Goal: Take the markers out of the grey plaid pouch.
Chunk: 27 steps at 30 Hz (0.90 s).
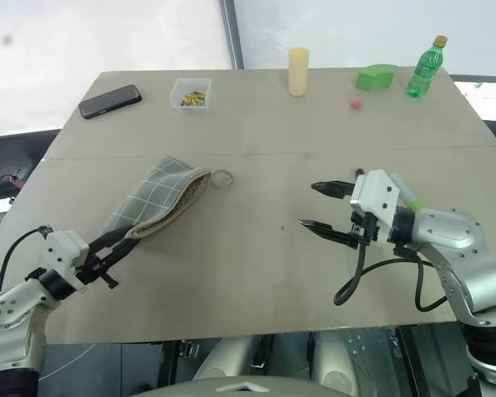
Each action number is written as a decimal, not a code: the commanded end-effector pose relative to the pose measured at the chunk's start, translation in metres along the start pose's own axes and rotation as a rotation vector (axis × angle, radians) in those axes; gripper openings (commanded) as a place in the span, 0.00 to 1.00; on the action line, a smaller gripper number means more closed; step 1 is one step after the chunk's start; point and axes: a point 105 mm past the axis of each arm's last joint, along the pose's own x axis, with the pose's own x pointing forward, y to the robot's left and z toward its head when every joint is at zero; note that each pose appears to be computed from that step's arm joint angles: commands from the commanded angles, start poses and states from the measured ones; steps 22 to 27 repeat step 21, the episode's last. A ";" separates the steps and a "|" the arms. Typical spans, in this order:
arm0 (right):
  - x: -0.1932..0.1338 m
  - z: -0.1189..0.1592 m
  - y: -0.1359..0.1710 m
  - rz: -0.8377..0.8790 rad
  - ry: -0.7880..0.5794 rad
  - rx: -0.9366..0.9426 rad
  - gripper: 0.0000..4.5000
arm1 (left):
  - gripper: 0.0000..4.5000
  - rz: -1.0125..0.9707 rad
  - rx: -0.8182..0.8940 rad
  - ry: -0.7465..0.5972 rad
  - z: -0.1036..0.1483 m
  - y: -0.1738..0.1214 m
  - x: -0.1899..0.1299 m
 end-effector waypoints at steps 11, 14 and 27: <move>-0.056 -0.048 0.002 -0.285 0.209 0.160 0.73 | 0.92 -0.143 -0.275 -0.027 0.046 -0.053 -0.022; -0.077 -0.060 0.008 -0.333 0.272 0.203 0.73 | 0.92 -0.145 -0.291 -0.013 0.047 -0.058 -0.021; -0.108 -0.072 0.017 -0.369 0.380 0.240 0.73 | 0.92 -0.150 -0.310 -0.011 0.051 -0.060 -0.008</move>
